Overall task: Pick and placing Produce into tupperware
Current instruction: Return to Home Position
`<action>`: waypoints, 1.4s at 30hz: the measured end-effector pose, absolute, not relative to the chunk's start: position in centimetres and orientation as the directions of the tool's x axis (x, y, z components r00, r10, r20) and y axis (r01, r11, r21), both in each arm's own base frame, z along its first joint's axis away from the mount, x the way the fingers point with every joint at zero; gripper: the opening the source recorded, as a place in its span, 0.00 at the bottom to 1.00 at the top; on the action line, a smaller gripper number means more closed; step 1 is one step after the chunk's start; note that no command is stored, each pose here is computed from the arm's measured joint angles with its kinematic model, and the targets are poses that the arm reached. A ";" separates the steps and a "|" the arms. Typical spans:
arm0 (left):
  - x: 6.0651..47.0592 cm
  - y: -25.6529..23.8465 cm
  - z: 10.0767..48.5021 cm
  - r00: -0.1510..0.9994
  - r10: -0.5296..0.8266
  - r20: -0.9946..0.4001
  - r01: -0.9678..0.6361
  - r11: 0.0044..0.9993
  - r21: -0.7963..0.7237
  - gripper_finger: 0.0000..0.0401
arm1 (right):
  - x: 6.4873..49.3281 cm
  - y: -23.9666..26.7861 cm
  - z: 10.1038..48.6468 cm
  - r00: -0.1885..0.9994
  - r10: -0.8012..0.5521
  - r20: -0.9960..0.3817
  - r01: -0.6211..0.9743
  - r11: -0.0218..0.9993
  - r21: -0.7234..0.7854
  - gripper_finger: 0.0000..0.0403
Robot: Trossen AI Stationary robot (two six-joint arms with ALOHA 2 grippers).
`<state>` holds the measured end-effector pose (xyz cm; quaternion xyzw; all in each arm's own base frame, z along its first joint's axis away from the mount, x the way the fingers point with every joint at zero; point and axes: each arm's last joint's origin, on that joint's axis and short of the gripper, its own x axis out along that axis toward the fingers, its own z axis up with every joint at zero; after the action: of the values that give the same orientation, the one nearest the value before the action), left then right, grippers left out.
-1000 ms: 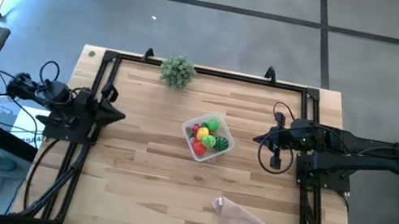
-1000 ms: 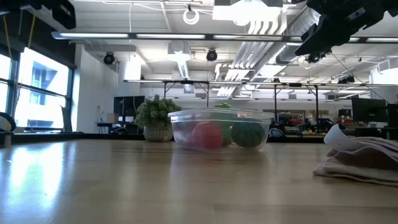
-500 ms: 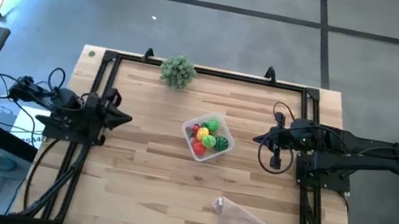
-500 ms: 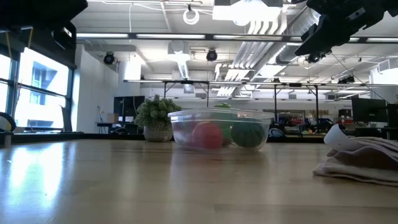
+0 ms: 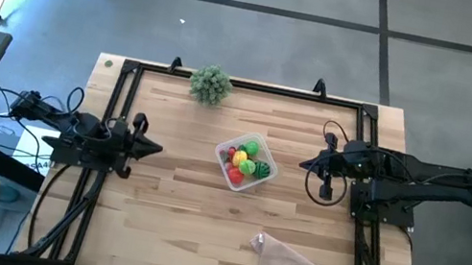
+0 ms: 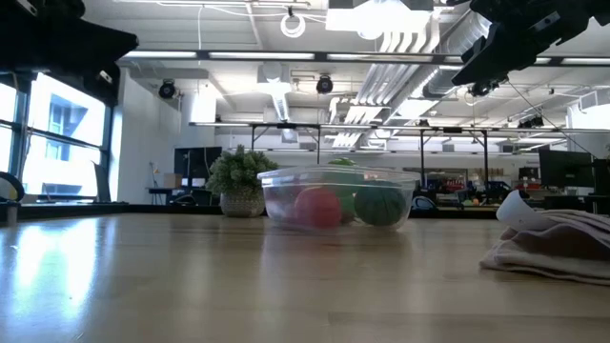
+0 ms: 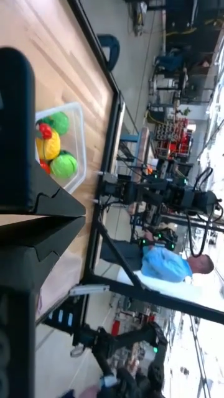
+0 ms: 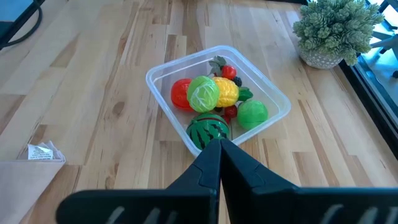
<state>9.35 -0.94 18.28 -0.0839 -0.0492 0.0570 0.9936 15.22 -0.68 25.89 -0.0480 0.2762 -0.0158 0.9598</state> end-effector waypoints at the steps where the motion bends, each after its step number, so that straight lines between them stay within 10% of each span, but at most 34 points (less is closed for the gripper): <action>1: 9.3 -0.9 18.2 0.988 0.130 0.085 -0.115 0.979 -0.167 0.00 | 15.2 -0.7 25.9 0.847 -0.057 -0.529 0.003 0.995 -0.101 0.00; 15: 9.3 -0.9 18.2 0.987 0.136 0.082 -0.122 0.979 -0.163 0.00 | 15.4 -0.7 26.2 0.864 -0.057 -0.500 0.037 0.998 -0.049 0.00; 31: 9.3 -0.9 18.2 0.987 0.137 0.082 -0.123 0.979 -0.163 0.00 | 16.2 -0.9 30.1 0.987 -0.044 -0.156 0.063 0.991 0.120 0.00; 42: 9.3 -0.9 18.2 0.987 0.138 0.082 -0.123 0.979 -0.163 0.00 | 7.7 -0.6 35.8 0.982 -0.046 0.186 0.045 0.999 0.009 0.00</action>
<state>9.35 -0.89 18.21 -0.0790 -0.0463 0.0656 0.9936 7.73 -0.56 35.83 0.0023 -0.0935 -0.0227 0.9954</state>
